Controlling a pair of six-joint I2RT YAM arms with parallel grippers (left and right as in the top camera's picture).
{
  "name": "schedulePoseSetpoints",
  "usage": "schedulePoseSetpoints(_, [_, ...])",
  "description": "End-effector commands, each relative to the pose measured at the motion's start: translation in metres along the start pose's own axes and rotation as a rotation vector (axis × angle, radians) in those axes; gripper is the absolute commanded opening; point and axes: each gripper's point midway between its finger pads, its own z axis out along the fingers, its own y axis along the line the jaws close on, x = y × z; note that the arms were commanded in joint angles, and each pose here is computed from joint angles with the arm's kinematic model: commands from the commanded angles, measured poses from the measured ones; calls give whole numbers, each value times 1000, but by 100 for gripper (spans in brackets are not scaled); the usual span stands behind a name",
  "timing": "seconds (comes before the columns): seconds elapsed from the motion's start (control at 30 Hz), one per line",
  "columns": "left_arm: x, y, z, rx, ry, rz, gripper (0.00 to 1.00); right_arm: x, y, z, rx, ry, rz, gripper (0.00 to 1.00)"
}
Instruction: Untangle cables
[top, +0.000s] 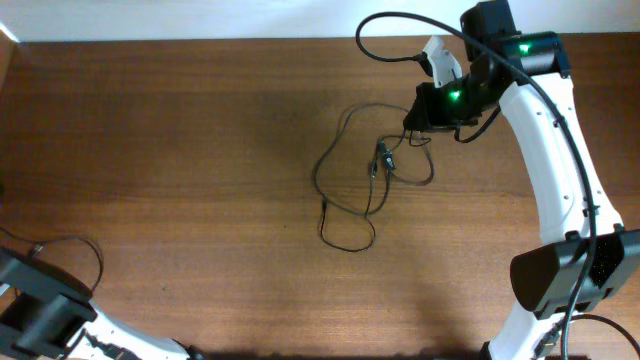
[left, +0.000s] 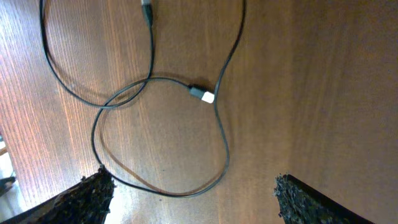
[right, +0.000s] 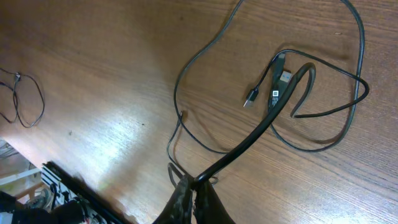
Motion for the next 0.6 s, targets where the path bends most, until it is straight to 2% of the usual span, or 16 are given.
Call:
schedulePoseSetpoints(0.0, [23,-50,-110,351,-107,155,90,-5,9,1,-55,-19,-9,23])
schedulePoseSetpoints(0.03, [44,-67,-144,442,-144,268,90,-9,13,1,-75,-32,-6,51])
schedulePoseSetpoints(0.07, [66,-78,-169,482,-177,344,91,-10,13,1,-75,-35,20,56])
schedulePoseSetpoints(0.1, [91,-93,-193,532,-203,423,91,-11,12,-3,-64,-43,73,57])
schedulePoseSetpoints(0.13, [124,-115,-217,595,-240,568,91,-18,4,-17,20,-100,143,57])
schedulePoseSetpoints(0.2, [169,-140,-232,645,-240,733,91,-23,-2,-46,120,-190,179,57])
schedulePoseSetpoints(0.23, [211,-158,-238,673,-213,849,91,-24,-5,-73,162,-263,187,61])
schedulePoseSetpoints(0.27, [259,-176,-242,710,-173,978,90,-19,-21,-101,184,-316,232,70])
schedulePoseSetpoints(0.3, [281,-183,-244,724,-152,1035,89,-12,-42,-118,209,-334,291,73])
schedulePoseSetpoints(0.33, [312,-191,-242,734,-118,1111,78,-4,-63,-128,233,-333,348,73])
schedulePoseSetpoints(0.37, [337,-198,-238,736,-88,1171,72,4,-83,-136,256,-327,386,73])
schedulePoseSetpoints(0.47, [407,-215,-207,683,24,1330,69,12,-100,-137,279,-299,390,75])
schedulePoseSetpoints(0.53, [457,-230,-175,636,89,1428,61,15,-102,-131,278,-280,394,77])
schedulePoseSetpoints(0.57, [479,-241,-154,615,114,1465,64,16,-101,-131,277,-275,397,79])
